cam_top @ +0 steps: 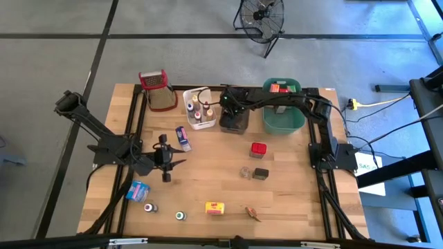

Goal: Pick & Place Kitchen Items
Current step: Put the top brown spice bottle into the black bin, then put the brown spice bottle into the black bin

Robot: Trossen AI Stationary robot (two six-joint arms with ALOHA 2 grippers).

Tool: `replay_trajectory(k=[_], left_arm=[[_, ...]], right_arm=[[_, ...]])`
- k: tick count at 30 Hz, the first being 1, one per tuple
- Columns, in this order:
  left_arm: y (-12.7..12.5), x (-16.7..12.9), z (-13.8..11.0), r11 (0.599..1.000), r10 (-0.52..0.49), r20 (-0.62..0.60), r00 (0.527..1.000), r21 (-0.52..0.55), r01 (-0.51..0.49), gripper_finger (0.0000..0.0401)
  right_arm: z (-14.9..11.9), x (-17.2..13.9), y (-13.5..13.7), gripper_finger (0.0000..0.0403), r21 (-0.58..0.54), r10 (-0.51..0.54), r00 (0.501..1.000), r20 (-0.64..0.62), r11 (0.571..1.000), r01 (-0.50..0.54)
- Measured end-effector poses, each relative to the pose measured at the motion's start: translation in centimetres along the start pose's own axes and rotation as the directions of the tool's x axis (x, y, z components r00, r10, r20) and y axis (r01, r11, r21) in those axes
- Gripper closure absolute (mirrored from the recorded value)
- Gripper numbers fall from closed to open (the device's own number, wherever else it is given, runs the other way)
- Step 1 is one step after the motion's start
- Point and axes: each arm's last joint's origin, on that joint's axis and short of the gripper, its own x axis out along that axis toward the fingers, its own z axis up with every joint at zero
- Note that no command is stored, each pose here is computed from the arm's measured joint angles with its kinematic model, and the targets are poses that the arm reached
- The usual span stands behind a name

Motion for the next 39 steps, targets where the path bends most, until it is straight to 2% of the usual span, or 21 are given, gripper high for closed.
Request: replay_trajectory(k=[13,18,24,31,39], left_arm=[[0.0,0.0,0.0,1.0,-0.011,-0.001,1.0,0.001,0.011,0.0258],[0.0,0.0,0.0,1.0,-0.012,-0.001,1.0,0.001,0.012,0.0258],[0.0,0.0,0.0,1.0,-0.012,-0.001,1.0,0.001,0.012,0.0258],[-0.1,0.0,0.0,1.0,-0.02,-0.003,1.0,0.0,0.02,0.0258],[-0.1,0.0,0.0,1.0,-0.026,-0.005,1.0,-0.002,0.026,0.0258]], right_arm=[[0.2,0.0,0.0,0.0181,0.04,0.014,1.0,0.015,0.999,-0.015],[0.5,-0.3,0.2,0.0155,0.061,0.105,0.994,0.036,0.992,-0.107],[0.5,-0.8,0.4,0.0113,0.088,0.118,0.992,0.036,0.989,-0.121],[1.2,-2.1,1.0,0.0107,0.071,0.13,0.991,-0.019,0.989,-0.129],[2.5,-5.4,3.3,0.0107,-0.006,0.01,0.996,-0.089,1.0,-0.01]])
